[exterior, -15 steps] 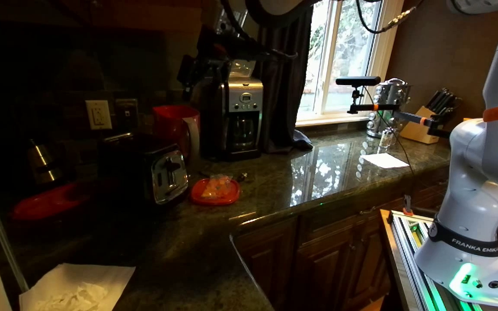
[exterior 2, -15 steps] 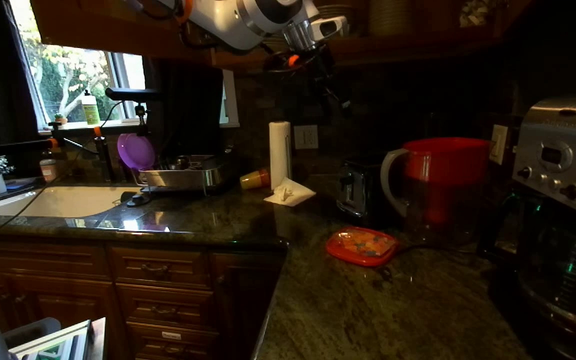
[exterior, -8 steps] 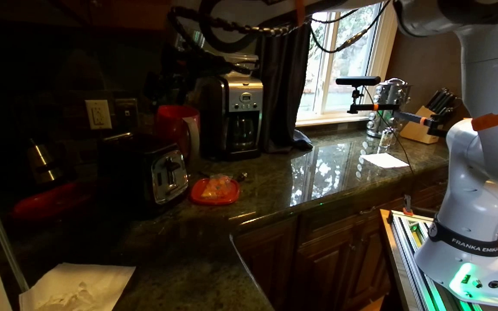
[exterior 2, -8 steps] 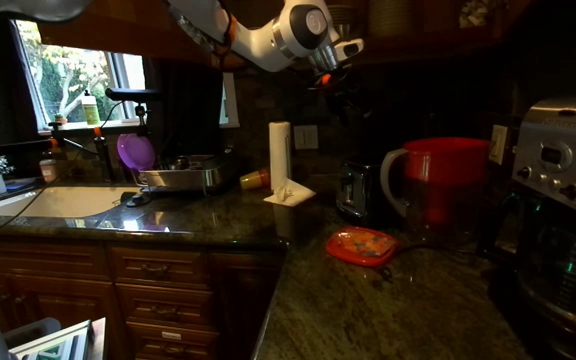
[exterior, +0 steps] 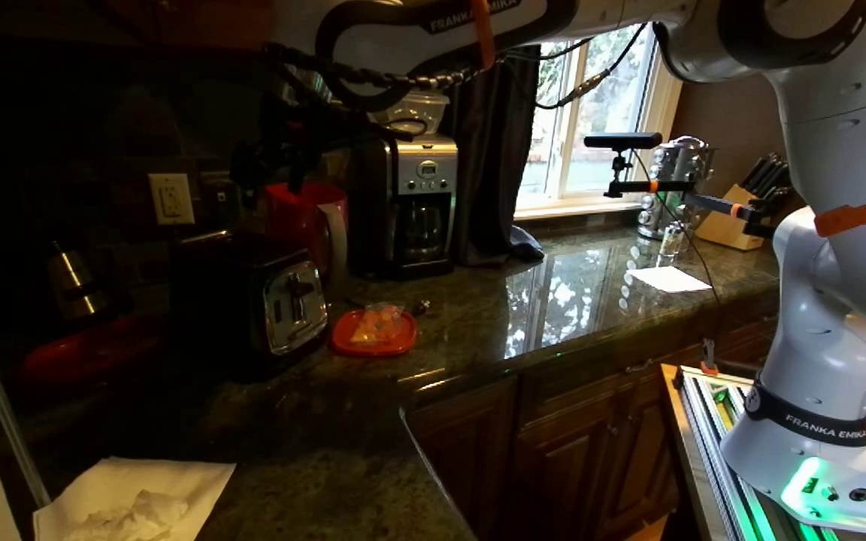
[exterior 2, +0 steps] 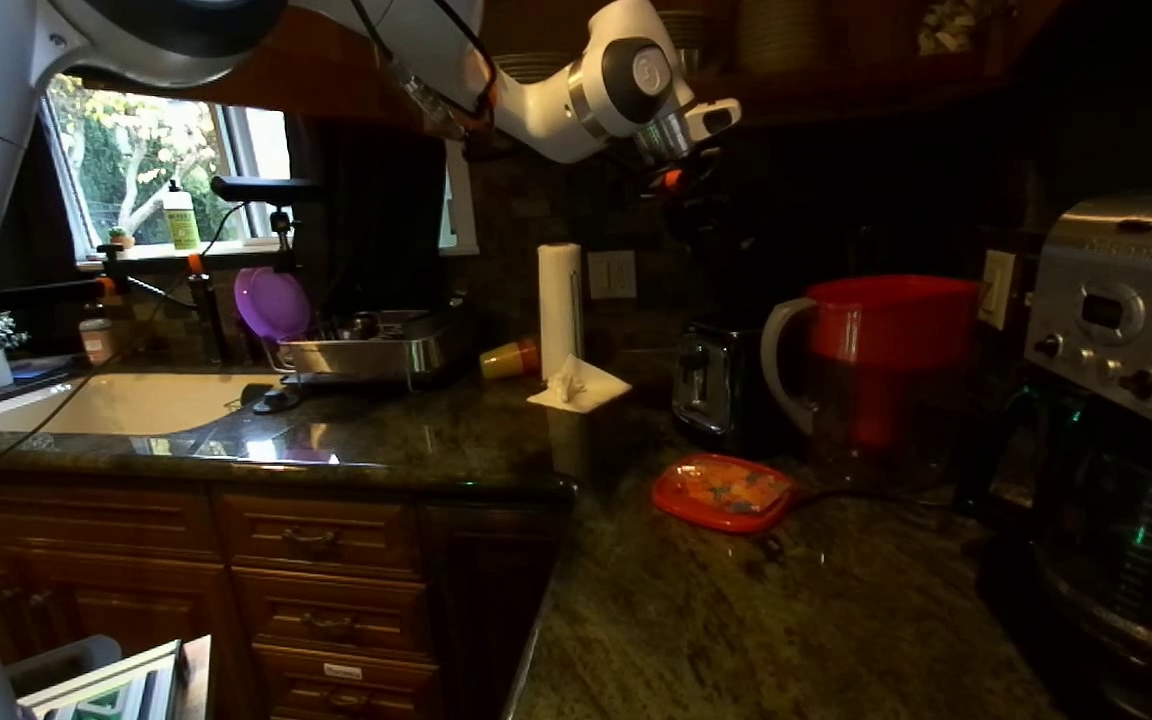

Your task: Move the toaster to the left of the counter

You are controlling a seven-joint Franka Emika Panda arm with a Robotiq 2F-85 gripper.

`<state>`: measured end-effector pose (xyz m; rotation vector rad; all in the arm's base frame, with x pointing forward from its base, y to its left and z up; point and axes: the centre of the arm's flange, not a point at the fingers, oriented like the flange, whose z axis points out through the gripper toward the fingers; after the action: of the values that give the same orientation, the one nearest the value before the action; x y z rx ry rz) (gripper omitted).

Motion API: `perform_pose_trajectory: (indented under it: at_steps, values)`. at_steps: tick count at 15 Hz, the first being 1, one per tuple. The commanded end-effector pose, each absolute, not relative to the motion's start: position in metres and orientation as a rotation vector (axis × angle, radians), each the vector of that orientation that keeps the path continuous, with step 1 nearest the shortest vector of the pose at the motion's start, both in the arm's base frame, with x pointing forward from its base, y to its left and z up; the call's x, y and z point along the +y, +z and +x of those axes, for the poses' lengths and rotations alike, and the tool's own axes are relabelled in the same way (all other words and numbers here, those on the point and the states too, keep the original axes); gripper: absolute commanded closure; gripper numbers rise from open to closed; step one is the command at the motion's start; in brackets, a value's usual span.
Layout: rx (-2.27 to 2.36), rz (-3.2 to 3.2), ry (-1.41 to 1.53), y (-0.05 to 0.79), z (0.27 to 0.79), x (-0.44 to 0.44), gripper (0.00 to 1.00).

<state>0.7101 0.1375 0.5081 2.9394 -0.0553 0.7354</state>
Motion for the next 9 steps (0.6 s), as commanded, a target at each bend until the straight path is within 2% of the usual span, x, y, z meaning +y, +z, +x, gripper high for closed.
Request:
perform_pose_trajectory:
  at_steps: [1,3,4,5,6,8,9]
  values:
    - [-0.041,2.975,0.805,0.493,0.734,0.139,0.01]
    - [-0.033,2.988,0.873,0.488,0.749,0.138,0.03]
    - [-0.040,2.986,0.877,0.485,0.756,0.135,0.13]
    - [-0.044,2.988,0.881,0.480,0.761,0.133,0.18]
    - [-0.064,2.993,0.872,0.474,0.765,0.129,0.18]
    - [-0.082,3.021,0.835,0.460,0.773,0.126,0.29]
    - [-0.082,3.038,0.824,0.454,0.777,0.126,0.30]
